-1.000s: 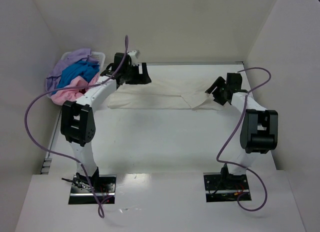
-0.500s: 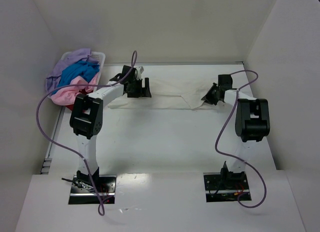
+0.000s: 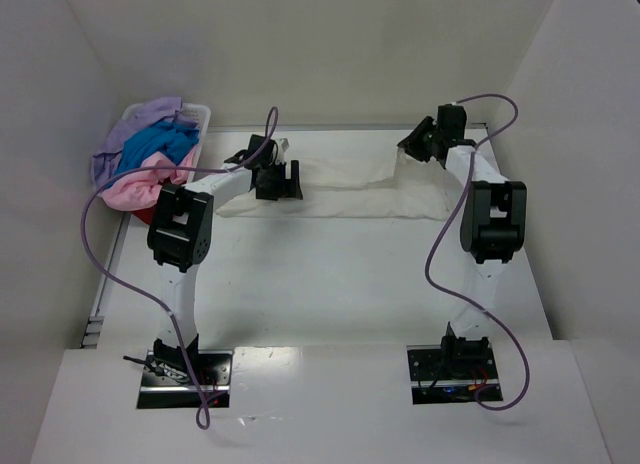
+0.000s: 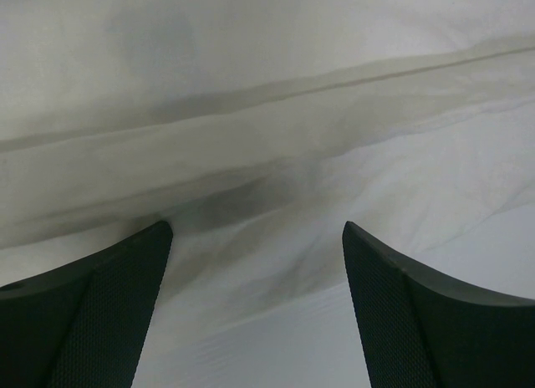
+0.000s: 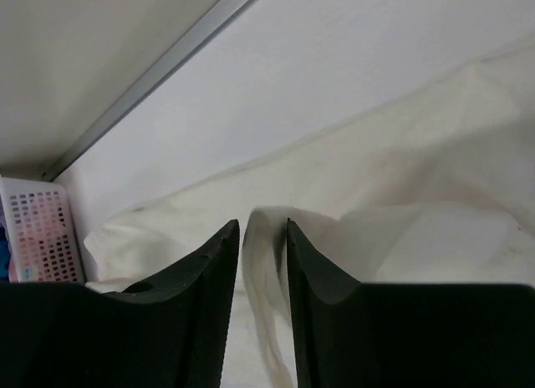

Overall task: Fold and stack the t-shirts
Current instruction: Fold the other side of the tshirt into a rectangle

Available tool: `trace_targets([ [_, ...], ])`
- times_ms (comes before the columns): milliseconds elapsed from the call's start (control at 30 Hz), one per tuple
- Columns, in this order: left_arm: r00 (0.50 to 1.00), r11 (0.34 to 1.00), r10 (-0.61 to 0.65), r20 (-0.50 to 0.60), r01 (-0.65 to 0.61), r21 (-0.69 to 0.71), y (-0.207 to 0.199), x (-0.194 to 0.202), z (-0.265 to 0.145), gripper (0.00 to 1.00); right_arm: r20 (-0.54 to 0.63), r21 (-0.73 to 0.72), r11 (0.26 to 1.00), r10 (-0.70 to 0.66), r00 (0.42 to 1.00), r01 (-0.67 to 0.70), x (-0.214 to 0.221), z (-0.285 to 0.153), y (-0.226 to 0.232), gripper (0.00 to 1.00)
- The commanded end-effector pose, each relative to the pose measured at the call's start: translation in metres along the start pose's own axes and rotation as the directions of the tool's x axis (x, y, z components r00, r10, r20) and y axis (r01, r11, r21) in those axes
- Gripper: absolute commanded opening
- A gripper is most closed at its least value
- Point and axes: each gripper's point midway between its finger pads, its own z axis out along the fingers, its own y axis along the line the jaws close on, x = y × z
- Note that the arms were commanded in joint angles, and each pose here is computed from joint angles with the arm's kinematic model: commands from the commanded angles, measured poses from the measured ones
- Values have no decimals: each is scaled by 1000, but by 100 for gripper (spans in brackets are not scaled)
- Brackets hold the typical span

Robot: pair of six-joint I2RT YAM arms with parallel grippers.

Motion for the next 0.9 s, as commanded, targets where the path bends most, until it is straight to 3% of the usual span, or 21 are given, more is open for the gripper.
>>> trace_targets([
  [0,1000,1000,-8,3,8,-6,3,-3,7,91,-12,-55,998,10,1000,-11,-3,16,14,36],
  [133,1000,1000,-8,3,8,-6,3,-3,7,91,-33,-63,998,12,999,-14,4,23,10,54],
  [200,1000,1000,-6,13,6,-3,1,-7,3,91,-31,-64,998,2,1000,-4,7,14,9,57],
  [367,999,1000,1,43,-1,6,-6,-19,-9,92,65,-22,1000,-14,998,16,-1,-23,7,72],
  [600,997,1000,0,80,1,-16,-4,-33,-26,92,91,16,999,-32,995,30,21,-71,-7,74],
  [700,992,998,19,126,-10,-67,8,-48,-43,92,48,78,997,-18,999,14,44,-74,-31,61],
  [800,984,984,82,161,-54,-171,31,-68,-59,94,30,126,992,-10,1000,6,57,-79,-46,40],
  [867,965,964,197,170,-160,-211,40,-82,-67,94,25,164,986,-6,1000,1,61,-80,-56,29],
])
